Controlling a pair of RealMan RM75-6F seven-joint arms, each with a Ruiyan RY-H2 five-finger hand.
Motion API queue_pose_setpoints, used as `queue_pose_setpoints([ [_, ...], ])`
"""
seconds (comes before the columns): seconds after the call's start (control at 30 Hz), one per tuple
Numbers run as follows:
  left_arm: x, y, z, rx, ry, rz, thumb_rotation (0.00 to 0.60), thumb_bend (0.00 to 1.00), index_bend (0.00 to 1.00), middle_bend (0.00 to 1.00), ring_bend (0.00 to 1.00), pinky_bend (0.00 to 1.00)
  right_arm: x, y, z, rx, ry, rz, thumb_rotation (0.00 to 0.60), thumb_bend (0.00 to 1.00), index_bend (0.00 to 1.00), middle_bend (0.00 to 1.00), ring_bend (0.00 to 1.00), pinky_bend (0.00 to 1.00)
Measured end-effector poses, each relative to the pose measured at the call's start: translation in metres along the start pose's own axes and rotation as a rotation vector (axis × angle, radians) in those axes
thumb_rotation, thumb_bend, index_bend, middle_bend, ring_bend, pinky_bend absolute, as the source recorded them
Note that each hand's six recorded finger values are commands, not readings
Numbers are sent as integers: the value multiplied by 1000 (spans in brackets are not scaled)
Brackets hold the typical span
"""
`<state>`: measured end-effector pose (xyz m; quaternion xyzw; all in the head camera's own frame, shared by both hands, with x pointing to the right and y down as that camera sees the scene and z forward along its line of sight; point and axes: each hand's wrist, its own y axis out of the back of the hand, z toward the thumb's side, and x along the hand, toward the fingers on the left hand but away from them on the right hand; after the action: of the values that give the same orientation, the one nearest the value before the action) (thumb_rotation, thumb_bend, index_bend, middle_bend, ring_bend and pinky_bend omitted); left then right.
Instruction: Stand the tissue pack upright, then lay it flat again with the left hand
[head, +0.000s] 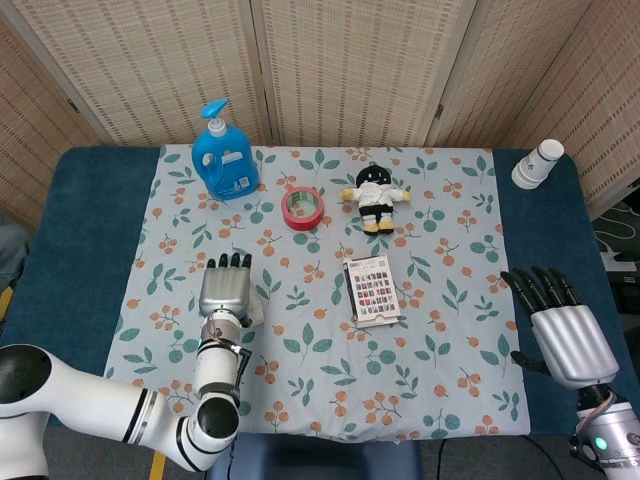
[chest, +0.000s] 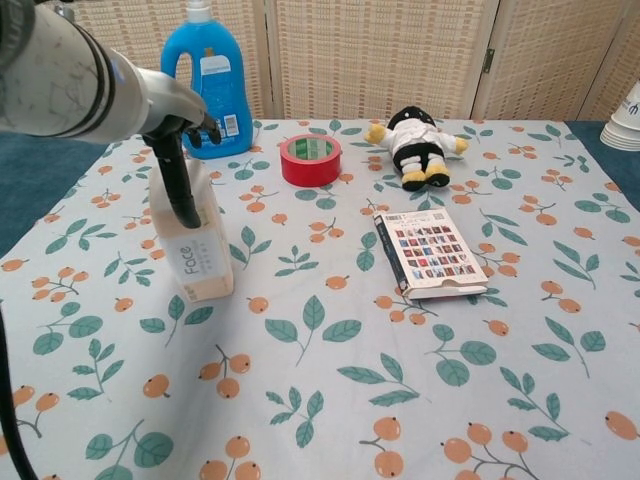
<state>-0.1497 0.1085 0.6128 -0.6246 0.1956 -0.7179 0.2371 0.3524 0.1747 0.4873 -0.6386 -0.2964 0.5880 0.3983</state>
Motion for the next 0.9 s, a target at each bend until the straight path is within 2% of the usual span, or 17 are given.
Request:
queue_pose_setpoints([
  [0.2,7,-4,-7,4,22,-9,600,150,0,71,0,109,-1,-1,0,1,-2,1,600,67,0,58,0,28],
  [0.37,9,-4,-6,13,12,18,600,164,18,148,0,116,-1,-1,-1,3,-5,2,600,67,21,58,0,28],
  [0.57,12,-10,-10,47,23,36,600,204,138,264,12,119,-1,-1,-1,2,-7,0,600,67,43,58,0,28],
  [0.73,15,-10,-13,57,32,59,600,233,242,366,89,131,-1,0,-1,0,-6,-2,600,67,43,58,0,28],
  [0.9,14,-4,-11,48,18,112,600,267,338,459,159,154,-2,-1,-1,1,-6,0,600,67,43,58,0,28],
])
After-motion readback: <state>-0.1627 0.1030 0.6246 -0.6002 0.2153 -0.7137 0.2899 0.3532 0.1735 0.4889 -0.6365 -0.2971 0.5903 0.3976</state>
